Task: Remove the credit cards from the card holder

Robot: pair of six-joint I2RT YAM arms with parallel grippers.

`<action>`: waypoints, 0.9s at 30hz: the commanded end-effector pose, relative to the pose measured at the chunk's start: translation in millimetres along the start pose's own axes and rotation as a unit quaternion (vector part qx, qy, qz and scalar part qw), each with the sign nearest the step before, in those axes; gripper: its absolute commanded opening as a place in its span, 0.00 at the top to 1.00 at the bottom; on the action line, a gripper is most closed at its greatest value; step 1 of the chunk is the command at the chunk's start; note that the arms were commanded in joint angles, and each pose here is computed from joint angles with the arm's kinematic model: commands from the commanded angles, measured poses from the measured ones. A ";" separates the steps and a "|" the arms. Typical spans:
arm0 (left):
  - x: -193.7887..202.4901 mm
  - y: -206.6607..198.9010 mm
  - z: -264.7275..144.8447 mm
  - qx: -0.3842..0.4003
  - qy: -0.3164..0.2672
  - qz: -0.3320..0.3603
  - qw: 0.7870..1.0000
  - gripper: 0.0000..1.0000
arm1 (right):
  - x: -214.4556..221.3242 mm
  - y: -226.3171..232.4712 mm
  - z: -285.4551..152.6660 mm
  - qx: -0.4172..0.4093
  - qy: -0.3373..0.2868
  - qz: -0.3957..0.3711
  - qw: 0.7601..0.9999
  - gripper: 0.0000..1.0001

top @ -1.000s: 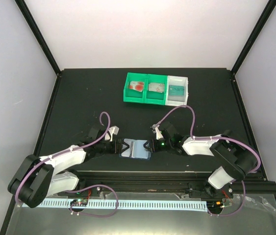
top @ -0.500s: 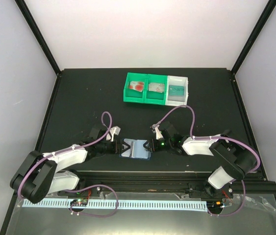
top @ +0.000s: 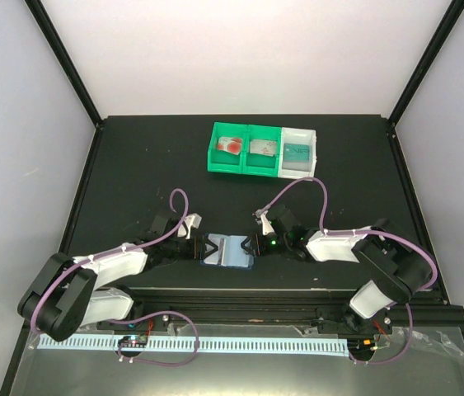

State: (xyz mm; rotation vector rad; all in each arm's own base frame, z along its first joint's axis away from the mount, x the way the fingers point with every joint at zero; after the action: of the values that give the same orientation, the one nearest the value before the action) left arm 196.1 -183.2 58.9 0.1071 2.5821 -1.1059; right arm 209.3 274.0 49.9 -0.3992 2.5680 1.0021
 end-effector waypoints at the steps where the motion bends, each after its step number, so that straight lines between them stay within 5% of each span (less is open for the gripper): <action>1: -3.6 3.6 0.0 -0.011 -0.007 0.001 1.000 0.43 | -2.9 3.9 2.3 -0.007 -0.004 -0.008 1.000 0.61; 27: -2.7 -29.1 2.9 0.094 0.003 -0.022 0.995 0.54 | -3.3 5.5 3.3 -0.015 -0.006 -0.006 1.000 0.62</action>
State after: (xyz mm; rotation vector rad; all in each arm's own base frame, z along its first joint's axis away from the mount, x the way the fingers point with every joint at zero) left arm 193.4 -195.0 65.3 0.0706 2.5526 -1.2694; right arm 209.3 274.9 50.5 -0.4023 2.5640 1.0098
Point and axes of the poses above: each gripper's point midway between its finger pads, its own z axis out along the fingers, its own y axis along the line the jaws close on, x = y × z, the point moved 3 cm from there along -z, back along the fingers
